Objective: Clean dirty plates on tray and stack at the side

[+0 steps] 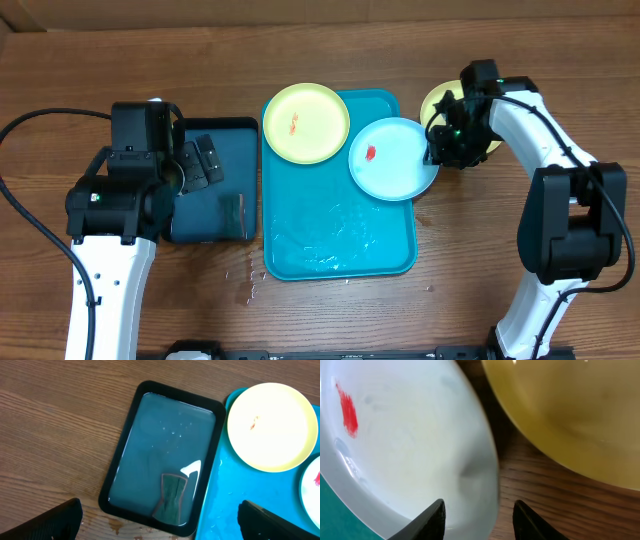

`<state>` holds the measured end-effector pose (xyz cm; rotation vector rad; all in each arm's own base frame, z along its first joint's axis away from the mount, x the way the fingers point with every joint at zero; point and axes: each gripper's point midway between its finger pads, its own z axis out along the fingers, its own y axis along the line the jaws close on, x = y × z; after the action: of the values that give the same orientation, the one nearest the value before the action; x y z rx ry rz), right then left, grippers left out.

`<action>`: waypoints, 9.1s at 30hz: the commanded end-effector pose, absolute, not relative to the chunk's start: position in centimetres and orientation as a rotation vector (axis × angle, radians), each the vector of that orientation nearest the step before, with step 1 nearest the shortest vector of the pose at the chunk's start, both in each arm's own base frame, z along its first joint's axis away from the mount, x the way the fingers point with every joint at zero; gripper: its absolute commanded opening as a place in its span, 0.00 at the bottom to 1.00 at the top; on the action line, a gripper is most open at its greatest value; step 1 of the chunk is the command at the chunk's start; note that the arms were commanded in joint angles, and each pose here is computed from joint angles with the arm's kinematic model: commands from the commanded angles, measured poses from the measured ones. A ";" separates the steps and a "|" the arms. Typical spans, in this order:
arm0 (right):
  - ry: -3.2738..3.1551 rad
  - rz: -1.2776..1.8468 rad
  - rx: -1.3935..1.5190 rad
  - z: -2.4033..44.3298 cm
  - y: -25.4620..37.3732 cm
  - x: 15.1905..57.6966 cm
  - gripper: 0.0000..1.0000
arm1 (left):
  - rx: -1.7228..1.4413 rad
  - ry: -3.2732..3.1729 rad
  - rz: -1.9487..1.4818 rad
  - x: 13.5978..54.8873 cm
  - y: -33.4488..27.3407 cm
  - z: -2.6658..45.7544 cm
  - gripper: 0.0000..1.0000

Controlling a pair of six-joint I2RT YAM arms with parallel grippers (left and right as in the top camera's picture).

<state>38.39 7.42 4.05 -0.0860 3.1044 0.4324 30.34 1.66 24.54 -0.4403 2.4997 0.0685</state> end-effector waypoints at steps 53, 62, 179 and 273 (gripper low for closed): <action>3.282 0.498 0.032 6.5 12.6 32.0 0.04 | -0.454 2.468 0.087 30.3 2.1 25.4 1.00; 3.333 0.448 0.071 2.0 16.7 28.4 0.04 | -0.454 2.468 0.087 30.3 2.1 25.4 1.00; 3.104 0.519 -0.007 1.2 19.8 32.6 0.04 | 0.000 2.760 -0.145 37.1 0.2 10.0 0.04; 3.071 0.232 -0.160 3.5 22.2 32.1 0.78 | -0.222 2.903 -0.115 33.7 0.8 2.6 0.04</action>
<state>31.92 22.56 3.73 -0.1733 3.0726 0.2558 32.52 0.55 0.94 -0.1965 2.9487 -0.1248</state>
